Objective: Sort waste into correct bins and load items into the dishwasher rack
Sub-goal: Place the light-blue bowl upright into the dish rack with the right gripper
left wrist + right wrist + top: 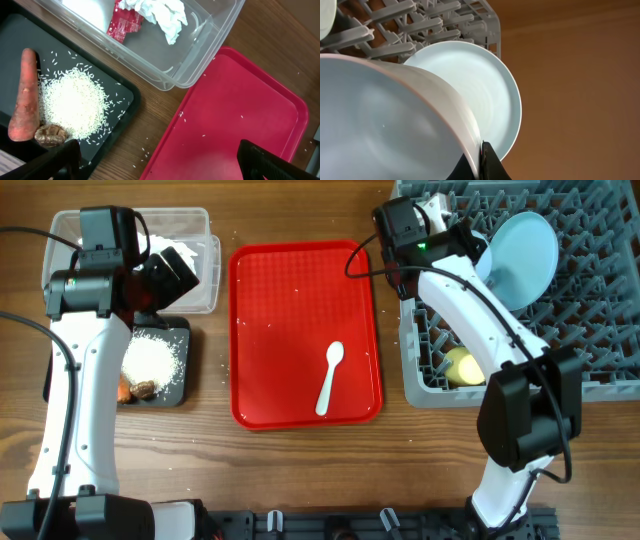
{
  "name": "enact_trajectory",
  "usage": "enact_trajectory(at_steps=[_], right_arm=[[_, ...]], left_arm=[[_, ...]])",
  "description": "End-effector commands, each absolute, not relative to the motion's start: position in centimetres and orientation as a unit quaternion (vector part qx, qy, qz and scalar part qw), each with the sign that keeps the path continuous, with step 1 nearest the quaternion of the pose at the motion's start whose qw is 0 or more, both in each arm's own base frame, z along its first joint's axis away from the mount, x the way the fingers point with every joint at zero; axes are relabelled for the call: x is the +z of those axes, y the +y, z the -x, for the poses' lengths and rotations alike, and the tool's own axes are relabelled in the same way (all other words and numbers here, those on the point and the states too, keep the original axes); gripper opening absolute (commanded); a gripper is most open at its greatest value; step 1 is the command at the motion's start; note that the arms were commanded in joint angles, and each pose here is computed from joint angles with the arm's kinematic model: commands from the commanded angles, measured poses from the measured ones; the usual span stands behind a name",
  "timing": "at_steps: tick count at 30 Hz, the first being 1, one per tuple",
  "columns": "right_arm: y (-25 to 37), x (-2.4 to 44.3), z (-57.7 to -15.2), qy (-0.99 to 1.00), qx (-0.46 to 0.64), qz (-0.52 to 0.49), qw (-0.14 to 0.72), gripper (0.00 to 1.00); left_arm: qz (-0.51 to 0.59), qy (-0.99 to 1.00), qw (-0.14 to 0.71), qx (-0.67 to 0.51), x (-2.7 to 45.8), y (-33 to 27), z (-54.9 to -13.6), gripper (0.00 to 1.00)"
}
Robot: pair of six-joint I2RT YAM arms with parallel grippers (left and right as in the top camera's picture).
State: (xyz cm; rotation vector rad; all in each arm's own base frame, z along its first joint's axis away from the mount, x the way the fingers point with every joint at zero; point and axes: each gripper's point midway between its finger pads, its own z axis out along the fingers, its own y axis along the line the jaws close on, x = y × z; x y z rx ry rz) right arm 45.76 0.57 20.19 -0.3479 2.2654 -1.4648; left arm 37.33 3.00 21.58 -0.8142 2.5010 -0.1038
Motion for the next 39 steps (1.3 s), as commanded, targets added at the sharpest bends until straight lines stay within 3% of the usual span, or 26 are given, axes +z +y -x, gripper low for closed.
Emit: enact_trajectory(at_steps=[1,11,25,29,35,39], right_arm=[[0.4,19.5,-45.8,0.812,-0.533,0.114,0.208,0.05],[-1.2,18.7,-42.7,0.814,-0.549,0.079,0.174,0.04],[-0.1,14.8,-40.9,0.844,-0.506,0.122,0.128,0.06],[1.1,14.8,-41.0,0.842,-0.504,0.135,0.136,0.14],[3.5,13.7,-40.5,0.846,-0.477,0.215,0.106,0.17],[4.9,13.4,-40.2,0.843,-0.469,0.243,0.101,0.32]], left_arm=[[0.302,0.918,0.255,-0.040,21.8,3.2,-37.5,1.00],[0.302,0.918,0.255,-0.040,21.8,3.2,-37.5,1.00],[0.302,0.918,0.255,-0.040,21.8,3.2,-37.5,1.00],[0.302,0.918,0.255,-0.040,21.8,3.2,-37.5,1.00],[0.302,0.918,0.255,-0.040,21.8,3.2,-37.5,1.00],[0.302,0.918,0.255,-0.040,21.8,3.2,-37.5,1.00]])
